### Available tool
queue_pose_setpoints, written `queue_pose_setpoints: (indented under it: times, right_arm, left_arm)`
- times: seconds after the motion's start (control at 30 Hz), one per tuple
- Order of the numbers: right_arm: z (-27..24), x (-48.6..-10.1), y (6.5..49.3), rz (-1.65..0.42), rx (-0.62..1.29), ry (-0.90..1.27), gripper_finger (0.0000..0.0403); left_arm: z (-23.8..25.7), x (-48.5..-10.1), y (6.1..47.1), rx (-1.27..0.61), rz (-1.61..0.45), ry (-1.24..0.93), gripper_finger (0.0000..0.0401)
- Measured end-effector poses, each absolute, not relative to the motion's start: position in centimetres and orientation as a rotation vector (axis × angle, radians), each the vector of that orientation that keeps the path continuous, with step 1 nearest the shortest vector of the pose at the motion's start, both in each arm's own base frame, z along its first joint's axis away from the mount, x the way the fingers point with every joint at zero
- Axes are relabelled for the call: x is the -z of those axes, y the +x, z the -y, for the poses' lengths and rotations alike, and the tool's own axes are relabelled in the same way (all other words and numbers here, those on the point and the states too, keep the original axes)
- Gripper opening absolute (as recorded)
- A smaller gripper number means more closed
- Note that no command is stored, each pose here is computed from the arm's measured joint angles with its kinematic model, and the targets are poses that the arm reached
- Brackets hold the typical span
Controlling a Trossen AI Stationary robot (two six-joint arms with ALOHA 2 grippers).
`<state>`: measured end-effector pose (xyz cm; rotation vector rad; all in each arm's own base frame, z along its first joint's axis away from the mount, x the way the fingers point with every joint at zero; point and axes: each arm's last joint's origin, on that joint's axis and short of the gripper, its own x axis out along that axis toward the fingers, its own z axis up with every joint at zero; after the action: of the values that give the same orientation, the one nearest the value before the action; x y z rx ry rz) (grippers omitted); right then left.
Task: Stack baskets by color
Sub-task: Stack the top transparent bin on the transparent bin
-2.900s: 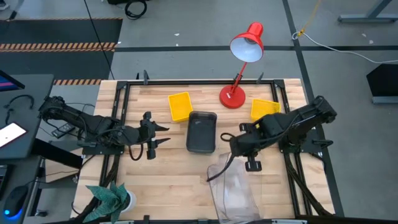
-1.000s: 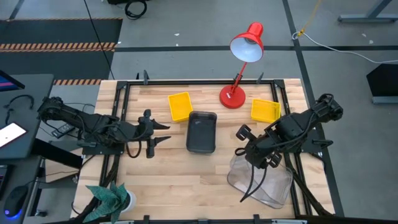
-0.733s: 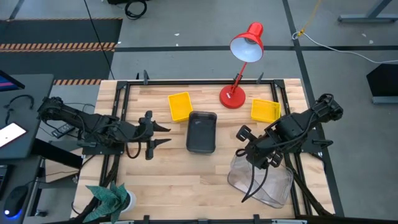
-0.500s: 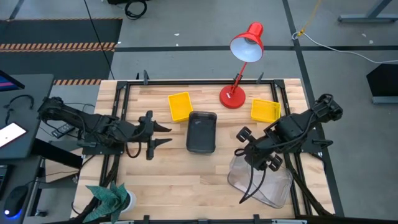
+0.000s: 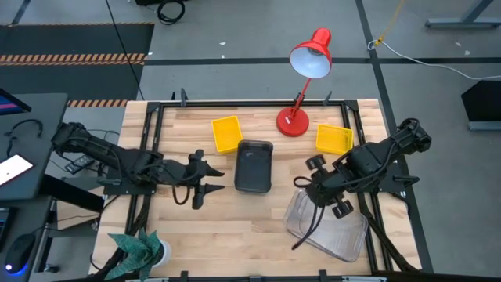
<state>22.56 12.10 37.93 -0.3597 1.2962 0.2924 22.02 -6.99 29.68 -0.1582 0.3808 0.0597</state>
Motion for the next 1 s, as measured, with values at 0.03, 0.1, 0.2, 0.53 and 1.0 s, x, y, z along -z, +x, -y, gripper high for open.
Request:
queue_pose_setpoints:
  times: [0.03, 0.1, 0.2, 0.53, 1.0]
  right_arm:
    - [-12.0, -38.2, 22.4, -1.308, -0.247, -0.304, 0.0166]
    - [-11.7, -38.9, 22.1, -1.305, -0.139, -0.158, 0.0176]
    - [-11.3, -39.3, 21.8, -1.293, -0.022, 0.001, 0.018]
    - [-10.2, -36.6, 19.4, -1.36, 0.205, 0.2, 0.0177]
    - [-9.8, -31.7, 18.3, -1.247, 0.293, 0.334, 0.0177]
  left_arm:
    - [7.0, -29.7, 22.0, -0.053, -0.378, -0.161, 0.0196]
    - [7.0, -29.7, 22.0, -0.052, -0.381, -0.161, 0.0194]
    - [7.0, -29.7, 22.0, -0.051, -0.38, -0.16, 0.019]
    - [7.0, -29.7, 22.0, -0.044, -0.382, -0.124, 0.0187]
    - [7.0, -29.5, 21.9, -0.04, -0.403, -0.083, 0.0184]
